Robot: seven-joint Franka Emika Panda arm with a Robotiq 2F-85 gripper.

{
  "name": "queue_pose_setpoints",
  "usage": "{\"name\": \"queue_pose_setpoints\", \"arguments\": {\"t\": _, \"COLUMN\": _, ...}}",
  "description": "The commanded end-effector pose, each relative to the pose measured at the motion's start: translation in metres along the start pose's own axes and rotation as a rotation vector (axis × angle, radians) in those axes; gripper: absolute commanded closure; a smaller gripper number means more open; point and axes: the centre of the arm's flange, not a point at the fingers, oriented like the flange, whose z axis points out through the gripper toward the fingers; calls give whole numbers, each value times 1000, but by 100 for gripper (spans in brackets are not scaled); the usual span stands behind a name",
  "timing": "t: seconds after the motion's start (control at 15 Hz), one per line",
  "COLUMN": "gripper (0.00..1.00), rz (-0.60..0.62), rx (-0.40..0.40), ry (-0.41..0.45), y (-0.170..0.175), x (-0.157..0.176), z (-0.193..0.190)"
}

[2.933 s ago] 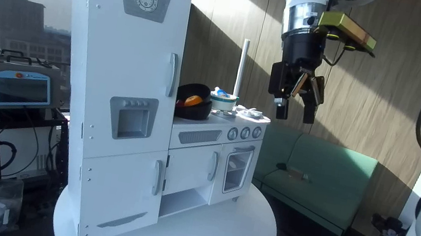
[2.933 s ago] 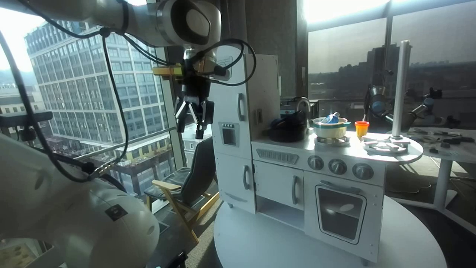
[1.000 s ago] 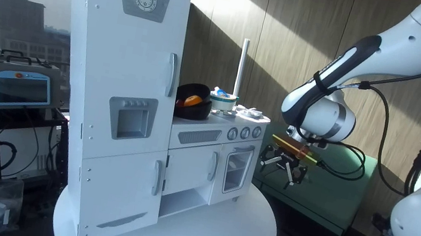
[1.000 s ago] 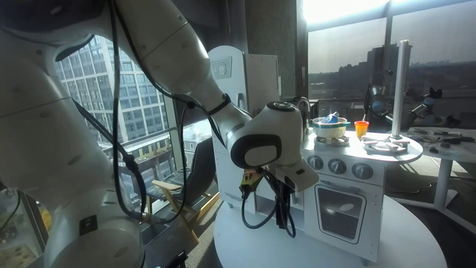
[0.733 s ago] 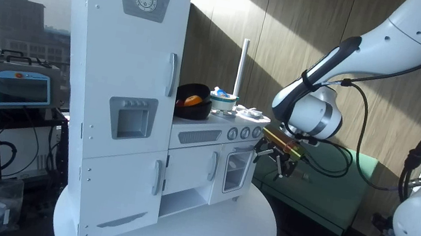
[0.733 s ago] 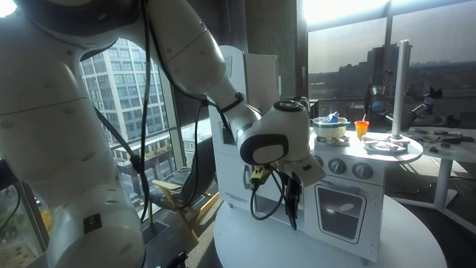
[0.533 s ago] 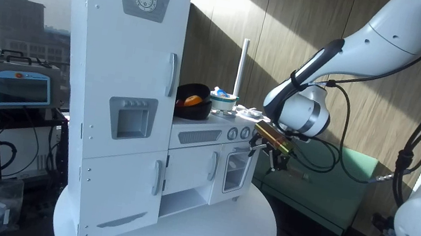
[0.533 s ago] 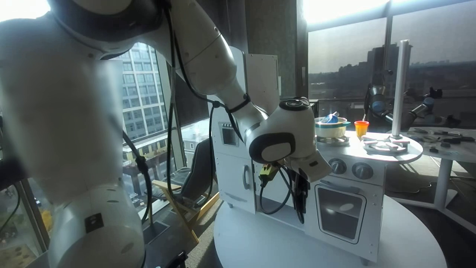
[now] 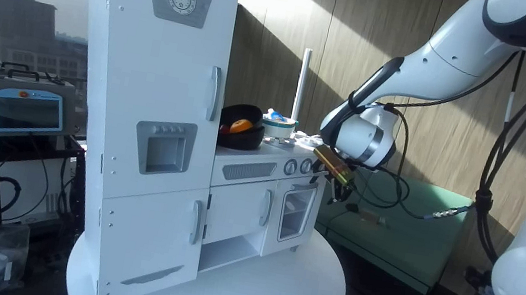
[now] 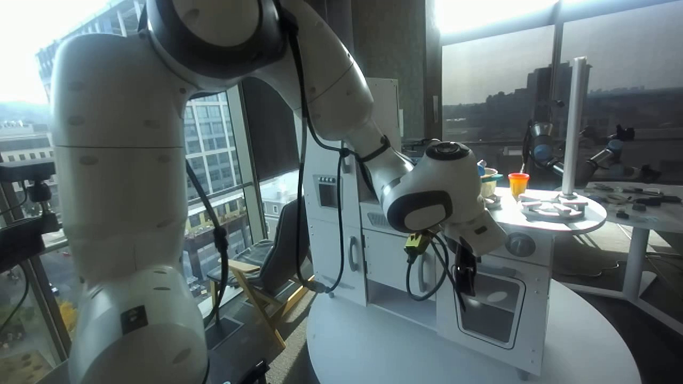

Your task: Open the right bottom door of the cabinet

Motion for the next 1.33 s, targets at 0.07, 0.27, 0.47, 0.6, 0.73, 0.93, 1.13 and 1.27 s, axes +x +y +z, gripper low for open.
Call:
{"name": "queue_pose_setpoints", "arguments": {"t": 0.07, "gripper": 0, "rz": 16, "rx": 75, "ry": 1, "y": -17, "x": 6, "z": 17}}
{"name": "queue_pose_setpoints", "arguments": {"t": 0.27, "gripper": 0, "rz": 27, "rx": 98, "ry": -20, "y": -11, "x": 0, "z": 27}}
{"name": "queue_pose_setpoints", "arguments": {"t": 0.47, "gripper": 0, "rz": 36, "rx": 95, "ry": -29, "y": 0, "x": -2, "z": 39}}
{"name": "queue_pose_setpoints", "arguments": {"t": 0.6, "gripper": 0, "rz": 43, "rx": 91, "ry": -35, "y": 9, "x": 0, "z": 46}}
{"name": "queue_pose_setpoints", "arguments": {"t": 0.73, "gripper": 0, "rz": 35, "rx": 98, "ry": -35, "y": 10, "x": -1, "z": 46}}
{"name": "queue_pose_setpoints", "arguments": {"t": 0.93, "gripper": 0, "rz": 25, "rx": 105, "ry": -39, "y": 12, "x": -2, "z": 46}}
{"name": "queue_pose_setpoints", "arguments": {"t": 1.13, "gripper": 0, "rz": 23, "rx": 129, "ry": -45, "y": 7, "x": -4, "z": 43}}
{"name": "queue_pose_setpoints", "arguments": {"t": 1.27, "gripper": 0, "rz": 25, "rx": 144, "ry": -43, "y": 0, "x": -3, "z": 42}}
